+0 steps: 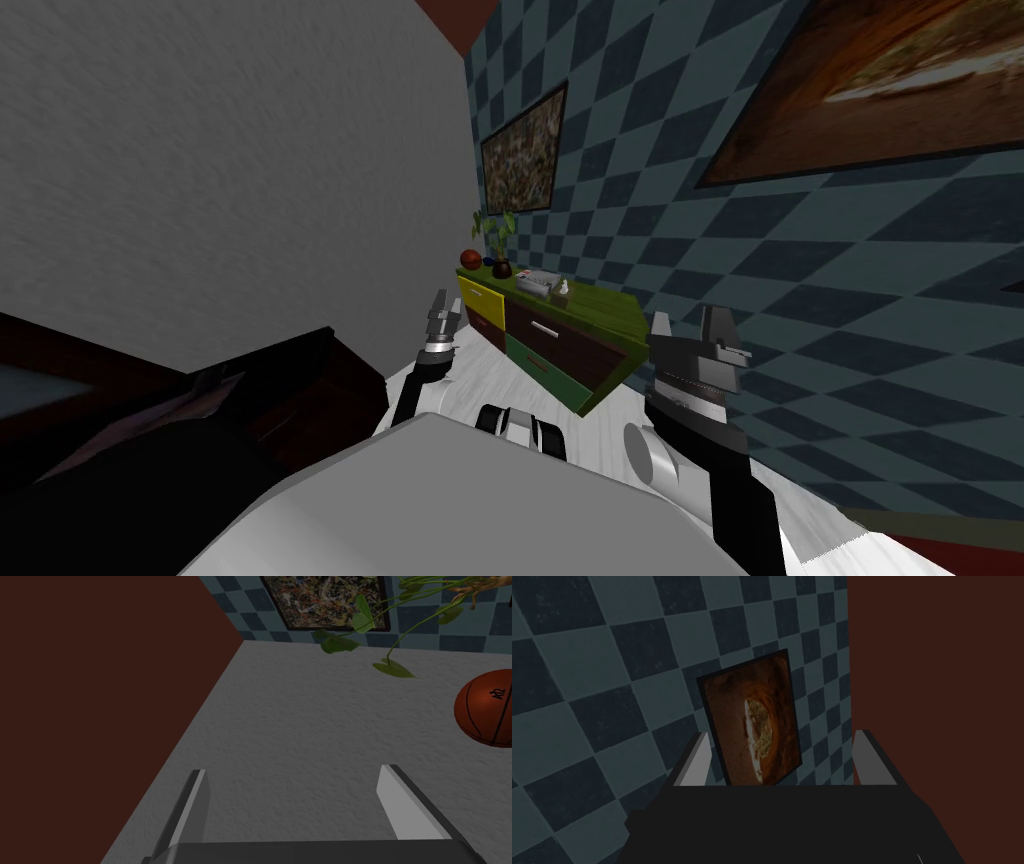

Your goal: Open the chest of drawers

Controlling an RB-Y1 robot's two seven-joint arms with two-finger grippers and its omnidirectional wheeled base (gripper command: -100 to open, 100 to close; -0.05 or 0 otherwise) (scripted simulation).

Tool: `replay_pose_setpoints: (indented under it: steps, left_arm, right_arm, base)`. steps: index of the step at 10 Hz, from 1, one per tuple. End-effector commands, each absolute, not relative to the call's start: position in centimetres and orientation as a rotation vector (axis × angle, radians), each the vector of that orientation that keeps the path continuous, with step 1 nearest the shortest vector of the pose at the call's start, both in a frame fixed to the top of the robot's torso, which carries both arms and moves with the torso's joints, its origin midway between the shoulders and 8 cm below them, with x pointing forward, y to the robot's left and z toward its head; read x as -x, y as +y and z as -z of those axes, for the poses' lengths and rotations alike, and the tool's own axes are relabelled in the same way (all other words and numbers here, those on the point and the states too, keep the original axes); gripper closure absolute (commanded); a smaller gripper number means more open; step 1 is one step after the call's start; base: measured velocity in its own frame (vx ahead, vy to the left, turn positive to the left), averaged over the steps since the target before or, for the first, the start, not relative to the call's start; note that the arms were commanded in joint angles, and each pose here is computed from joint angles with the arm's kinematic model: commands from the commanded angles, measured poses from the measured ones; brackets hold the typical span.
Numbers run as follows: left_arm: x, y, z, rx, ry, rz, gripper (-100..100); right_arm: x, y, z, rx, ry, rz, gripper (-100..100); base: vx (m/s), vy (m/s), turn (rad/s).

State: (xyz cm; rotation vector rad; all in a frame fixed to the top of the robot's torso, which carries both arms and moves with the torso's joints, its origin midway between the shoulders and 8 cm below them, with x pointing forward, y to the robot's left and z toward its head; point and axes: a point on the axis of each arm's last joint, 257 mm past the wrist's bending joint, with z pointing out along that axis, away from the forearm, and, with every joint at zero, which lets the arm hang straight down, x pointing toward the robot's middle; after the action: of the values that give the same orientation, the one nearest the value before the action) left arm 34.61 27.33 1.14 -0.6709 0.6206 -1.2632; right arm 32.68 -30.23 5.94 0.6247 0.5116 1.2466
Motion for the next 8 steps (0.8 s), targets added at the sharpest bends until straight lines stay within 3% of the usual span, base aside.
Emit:
replay_pose_setpoints:
  steps: [1,8]
  left_arm:
    - [-34.9,27.0,-0.7,0.658,0.653,1.265,-100]
    - [-38.7,25.5,5.5,0.717,0.847,1.267,-100]
  right_arm:
    - [-32.7,-30.2,-5.9,-0.625,0.512,-1.247,0]
    - [-32.7,-30.2,-5.9,-0.625,0.512,-1.246,0]
  base:
    - [0.011,-0.004,-0.026]
    - [0.029,-0.027,-0.078]
